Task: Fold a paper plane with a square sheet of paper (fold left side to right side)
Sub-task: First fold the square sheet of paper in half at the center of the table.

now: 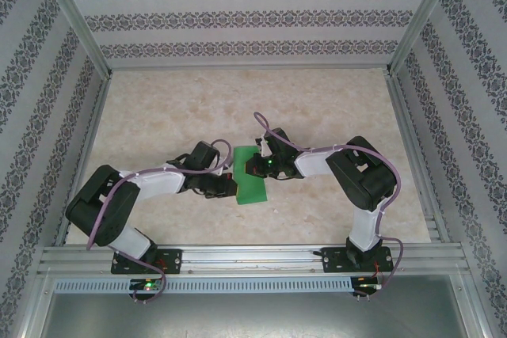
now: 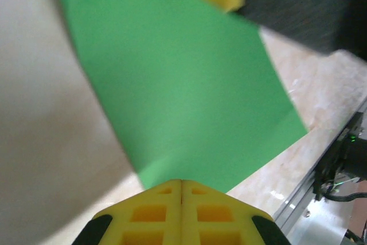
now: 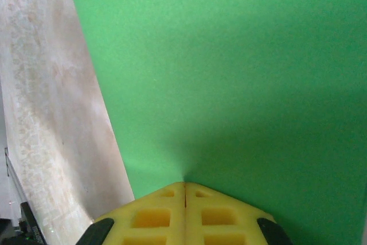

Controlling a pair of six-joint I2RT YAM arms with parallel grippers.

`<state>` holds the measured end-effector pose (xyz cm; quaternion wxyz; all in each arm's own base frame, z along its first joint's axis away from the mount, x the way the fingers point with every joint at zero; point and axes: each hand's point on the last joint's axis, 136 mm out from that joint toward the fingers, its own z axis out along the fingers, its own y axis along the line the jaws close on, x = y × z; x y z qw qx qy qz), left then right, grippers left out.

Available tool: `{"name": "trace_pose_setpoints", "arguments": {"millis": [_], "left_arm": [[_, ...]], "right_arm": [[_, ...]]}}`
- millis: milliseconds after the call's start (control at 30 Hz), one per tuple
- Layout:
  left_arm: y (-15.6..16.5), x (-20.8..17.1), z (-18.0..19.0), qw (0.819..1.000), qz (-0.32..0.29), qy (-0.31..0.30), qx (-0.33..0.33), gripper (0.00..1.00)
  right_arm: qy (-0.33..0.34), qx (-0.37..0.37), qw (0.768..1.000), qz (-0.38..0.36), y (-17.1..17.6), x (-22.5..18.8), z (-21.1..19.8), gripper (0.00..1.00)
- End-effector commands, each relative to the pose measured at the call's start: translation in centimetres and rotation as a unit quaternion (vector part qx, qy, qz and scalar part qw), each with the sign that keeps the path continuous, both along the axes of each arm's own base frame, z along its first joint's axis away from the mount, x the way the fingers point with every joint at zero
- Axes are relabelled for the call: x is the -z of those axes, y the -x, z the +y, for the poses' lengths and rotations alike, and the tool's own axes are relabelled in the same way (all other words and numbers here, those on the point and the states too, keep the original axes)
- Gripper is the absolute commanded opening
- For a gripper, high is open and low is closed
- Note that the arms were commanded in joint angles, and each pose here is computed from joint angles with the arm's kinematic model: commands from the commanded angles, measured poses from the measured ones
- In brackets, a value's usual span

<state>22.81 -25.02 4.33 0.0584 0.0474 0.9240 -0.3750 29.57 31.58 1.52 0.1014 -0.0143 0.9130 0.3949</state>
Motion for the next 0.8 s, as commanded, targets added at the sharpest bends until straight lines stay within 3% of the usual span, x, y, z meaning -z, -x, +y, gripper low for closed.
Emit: {"name": "trace_pose_setpoints", "arguments": {"millis": [0,400,767], "left_arm": [[-1.3,-1.3,-0.8,1.000,-0.013,0.017,-0.009,0.00],[-0.4,1.7,-1.9,1.000,0.022,0.015,0.011,0.00],[3.0,4.3,-0.6,0.997,0.064,-0.026,0.022,0.00]], "right_arm": [[0.092,0.017,0.993,0.067,2.8,5.7,-3.8,0.00],[0.092,0.016,0.993,0.068,2.9,5.7,-3.7,0.00],[0.100,0.016,0.992,0.071,3.3,6.0,-4.1,0.00]]}}
